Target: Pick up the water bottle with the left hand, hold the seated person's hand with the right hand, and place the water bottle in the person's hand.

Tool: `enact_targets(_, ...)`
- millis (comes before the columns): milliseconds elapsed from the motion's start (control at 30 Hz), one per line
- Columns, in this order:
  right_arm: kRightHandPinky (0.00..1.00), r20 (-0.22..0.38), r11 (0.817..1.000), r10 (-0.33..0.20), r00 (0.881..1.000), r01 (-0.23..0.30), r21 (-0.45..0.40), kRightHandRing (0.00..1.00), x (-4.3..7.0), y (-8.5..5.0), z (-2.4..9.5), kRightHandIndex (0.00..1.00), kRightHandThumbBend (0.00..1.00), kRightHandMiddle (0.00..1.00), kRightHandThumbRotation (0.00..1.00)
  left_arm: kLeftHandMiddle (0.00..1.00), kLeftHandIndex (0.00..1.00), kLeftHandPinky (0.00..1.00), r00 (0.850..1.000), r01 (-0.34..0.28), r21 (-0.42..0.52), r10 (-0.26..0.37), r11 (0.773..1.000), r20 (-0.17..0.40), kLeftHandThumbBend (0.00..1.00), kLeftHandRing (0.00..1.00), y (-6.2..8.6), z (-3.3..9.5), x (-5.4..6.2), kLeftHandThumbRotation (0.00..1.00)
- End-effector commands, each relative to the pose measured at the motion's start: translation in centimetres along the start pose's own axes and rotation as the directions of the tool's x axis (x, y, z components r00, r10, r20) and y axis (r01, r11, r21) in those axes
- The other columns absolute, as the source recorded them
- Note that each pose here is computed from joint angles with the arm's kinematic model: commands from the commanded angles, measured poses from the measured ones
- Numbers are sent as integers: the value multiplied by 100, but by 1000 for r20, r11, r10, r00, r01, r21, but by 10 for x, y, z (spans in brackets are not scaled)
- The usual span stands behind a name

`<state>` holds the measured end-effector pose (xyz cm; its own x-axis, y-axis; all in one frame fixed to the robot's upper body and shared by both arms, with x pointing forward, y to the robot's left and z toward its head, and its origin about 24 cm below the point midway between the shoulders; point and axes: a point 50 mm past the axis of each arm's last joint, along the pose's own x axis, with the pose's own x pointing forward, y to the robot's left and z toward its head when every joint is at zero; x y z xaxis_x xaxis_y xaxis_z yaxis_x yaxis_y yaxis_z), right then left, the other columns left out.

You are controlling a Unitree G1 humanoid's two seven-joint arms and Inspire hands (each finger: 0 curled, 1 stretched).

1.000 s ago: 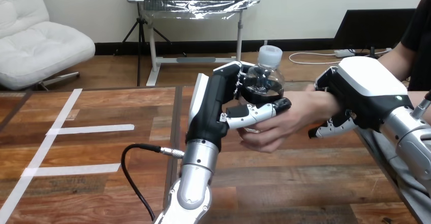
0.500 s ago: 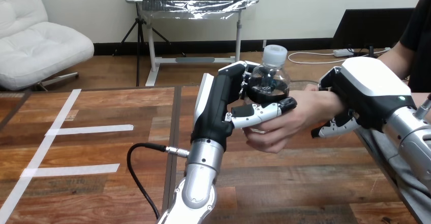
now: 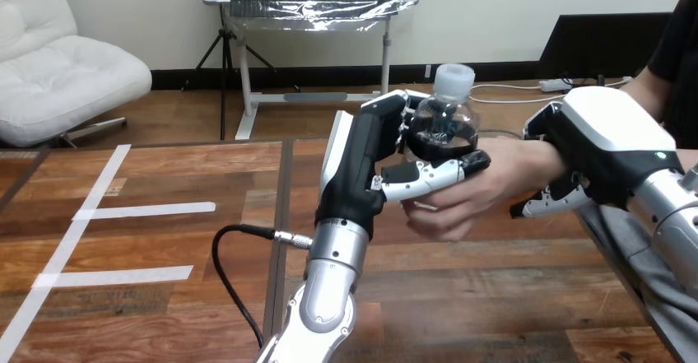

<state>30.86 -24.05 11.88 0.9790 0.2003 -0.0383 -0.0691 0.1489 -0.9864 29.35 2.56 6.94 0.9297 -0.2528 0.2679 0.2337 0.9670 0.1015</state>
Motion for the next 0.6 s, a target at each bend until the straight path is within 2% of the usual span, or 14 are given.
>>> enact_targets(0,22,-58,985,-156,986,151,-84,32,-1,-43,-16,42,83,41,0,44,50,40,993,55,-120,-42,991,109,54,41,-33,28,10,0)
enact_targets(33,27,-58,985,-154,986,149,-81,37,-1,-43,-16,46,83,45,0,46,51,40,993,56,-114,-44,992,108,55,43,-33,28,10,0)
enact_targets(200,36,-52,987,-152,987,148,-68,46,-2,-43,-16,54,84,54,0,51,55,41,993,71,-90,-61,993,101,57,46,-32,27,9,3)
enact_targets(267,41,-51,987,-149,987,146,-68,51,-2,-42,-16,59,86,59,0,57,61,45,993,78,-83,-70,993,99,59,52,-31,27,9,9)
enact_targets(333,42,-45,988,-146,988,142,-65,52,-2,-42,-17,61,86,60,0,59,63,46,991,89,-65,-82,994,102,59,54,-31,28,8,10)
enact_targets(367,45,-44,988,-145,989,142,-64,55,-3,-42,-17,64,87,64,0,63,67,52,991,92,-60,-85,994,103,62,59,-31,28,8,16)
enact_targets(567,52,-29,991,-120,992,118,-70,65,-4,-41,-17,73,89,73,1,78,82,74,984,130,27,-133,991,117,68,76,-29,27,8,33)
